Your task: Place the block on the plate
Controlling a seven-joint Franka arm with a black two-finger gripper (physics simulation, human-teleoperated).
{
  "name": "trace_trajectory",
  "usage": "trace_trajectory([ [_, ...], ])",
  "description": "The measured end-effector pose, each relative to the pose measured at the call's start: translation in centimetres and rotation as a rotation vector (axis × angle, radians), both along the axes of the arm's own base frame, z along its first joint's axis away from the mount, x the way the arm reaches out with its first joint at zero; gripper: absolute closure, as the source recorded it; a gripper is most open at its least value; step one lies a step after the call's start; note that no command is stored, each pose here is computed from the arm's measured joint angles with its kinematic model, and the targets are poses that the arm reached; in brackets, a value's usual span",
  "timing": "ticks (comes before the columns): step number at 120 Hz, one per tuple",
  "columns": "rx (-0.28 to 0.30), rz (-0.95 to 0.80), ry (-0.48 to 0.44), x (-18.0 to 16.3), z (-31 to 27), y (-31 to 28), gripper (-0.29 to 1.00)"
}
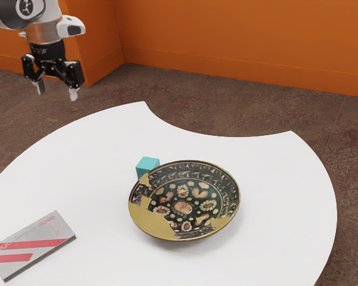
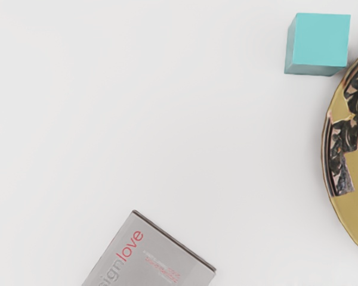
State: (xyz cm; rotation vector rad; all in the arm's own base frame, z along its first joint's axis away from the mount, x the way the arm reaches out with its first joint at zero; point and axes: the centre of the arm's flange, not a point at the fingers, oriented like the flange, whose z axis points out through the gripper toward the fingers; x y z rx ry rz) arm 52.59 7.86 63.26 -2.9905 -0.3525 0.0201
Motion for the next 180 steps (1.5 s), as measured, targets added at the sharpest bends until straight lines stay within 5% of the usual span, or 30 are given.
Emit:
trace_trajectory([
  [22, 0.011, 0.010, 0.006, 1.1, -1.2, -1.0, 0.00],
  [56, 0.011, 0.007, 0.119, 7.8, -13.5, -3.5, 0.00],
  [97, -0.027, 0.035, 0.033, 15.8, -24.1, -7.1, 0.00],
  [180, -0.020, 0.154, -0.047, 20.0, -33.9, -8.5, 0.00],
])
